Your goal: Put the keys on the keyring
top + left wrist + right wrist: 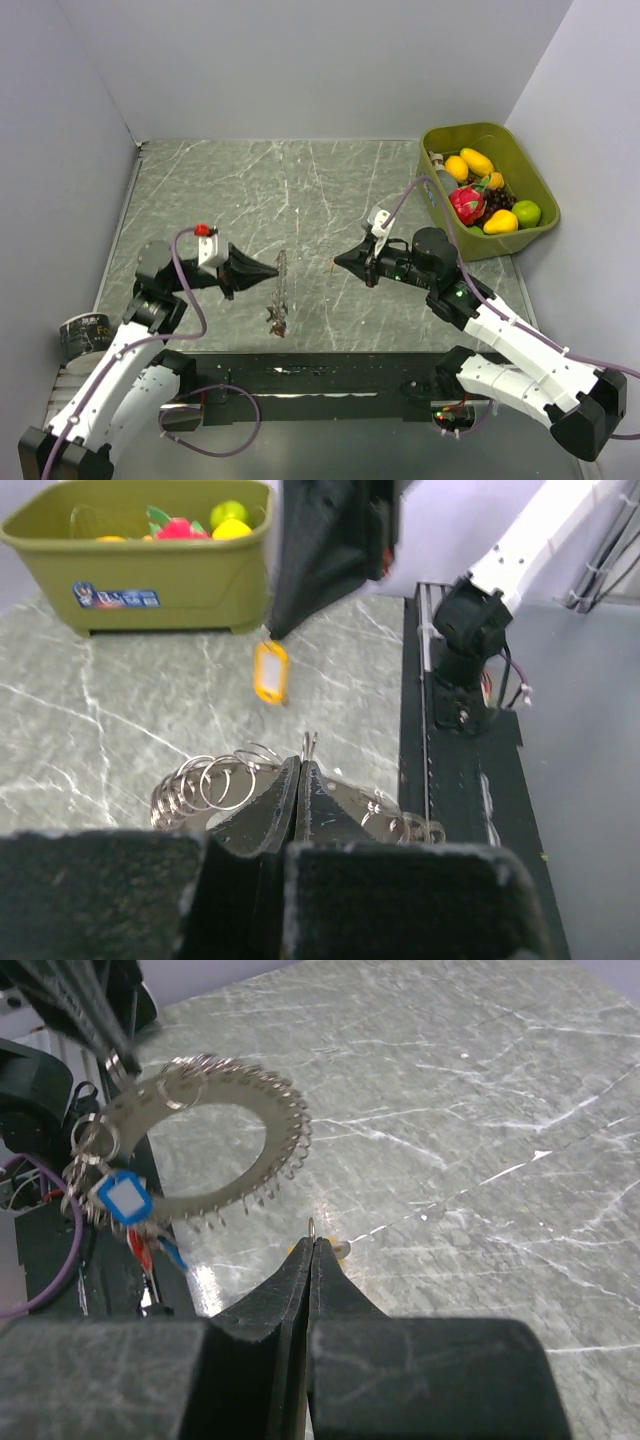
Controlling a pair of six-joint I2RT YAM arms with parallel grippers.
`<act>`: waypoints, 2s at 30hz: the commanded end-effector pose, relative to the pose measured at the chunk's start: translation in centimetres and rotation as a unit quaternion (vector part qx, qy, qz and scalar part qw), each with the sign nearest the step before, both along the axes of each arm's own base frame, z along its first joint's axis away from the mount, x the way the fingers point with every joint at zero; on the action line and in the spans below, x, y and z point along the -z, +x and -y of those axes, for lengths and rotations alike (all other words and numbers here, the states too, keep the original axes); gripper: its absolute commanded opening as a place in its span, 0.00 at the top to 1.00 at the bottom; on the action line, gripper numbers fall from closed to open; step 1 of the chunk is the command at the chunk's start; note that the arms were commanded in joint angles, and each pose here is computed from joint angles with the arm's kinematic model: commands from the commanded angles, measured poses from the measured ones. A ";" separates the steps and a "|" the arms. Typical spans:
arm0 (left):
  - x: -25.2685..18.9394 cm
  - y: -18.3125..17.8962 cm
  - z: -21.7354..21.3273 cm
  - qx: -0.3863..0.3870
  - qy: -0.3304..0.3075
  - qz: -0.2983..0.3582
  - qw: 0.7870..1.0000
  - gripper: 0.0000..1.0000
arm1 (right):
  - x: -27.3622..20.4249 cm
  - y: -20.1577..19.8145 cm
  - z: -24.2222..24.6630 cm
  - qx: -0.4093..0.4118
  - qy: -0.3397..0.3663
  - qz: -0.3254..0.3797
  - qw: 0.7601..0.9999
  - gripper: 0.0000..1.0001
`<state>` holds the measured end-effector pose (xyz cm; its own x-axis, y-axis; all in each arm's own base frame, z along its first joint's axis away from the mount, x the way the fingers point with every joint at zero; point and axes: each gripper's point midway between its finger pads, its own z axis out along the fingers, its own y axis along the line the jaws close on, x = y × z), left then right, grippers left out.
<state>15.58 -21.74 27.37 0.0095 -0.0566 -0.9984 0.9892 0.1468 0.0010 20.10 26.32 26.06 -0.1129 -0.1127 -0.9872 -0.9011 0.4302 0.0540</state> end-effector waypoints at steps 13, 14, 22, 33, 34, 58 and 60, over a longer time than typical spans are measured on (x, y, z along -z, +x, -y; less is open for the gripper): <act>-3.0 4.9 3.9 0.013 0.042 0.067 0.997 0.99 | -2.0 -0.3 0.8 0.001 -0.002 0.026 1.000 1.00; -2.5 4.6 4.0 0.008 0.043 0.076 0.996 0.99 | -1.8 -0.5 0.7 -0.004 -0.005 0.023 1.000 1.00; -0.6 5.1 5.1 -0.009 0.074 0.054 0.996 0.99 | -1.4 0.2 -0.1 -0.007 -0.010 0.000 1.000 1.00; 0.7 5.4 5.8 -0.022 0.097 0.047 0.994 0.99 | -1.3 0.3 -2.3 -0.048 -0.008 -0.034 0.998 1.00; 0.7 5.5 5.8 -0.024 0.098 0.047 0.994 0.99 | -1.4 0.0 -2.5 -0.058 -0.006 -0.035 0.998 1.00; 1.4 5.7 5.9 -0.039 0.116 0.055 0.991 0.99 | -0.4 0.1 -5.1 -0.088 -0.017 -0.052 0.995 1.00; 1.3 5.7 5.9 -0.038 0.115 0.055 0.991 0.99 | -0.3 0.1 -5.2 -0.087 -0.017 -0.052 0.995 1.00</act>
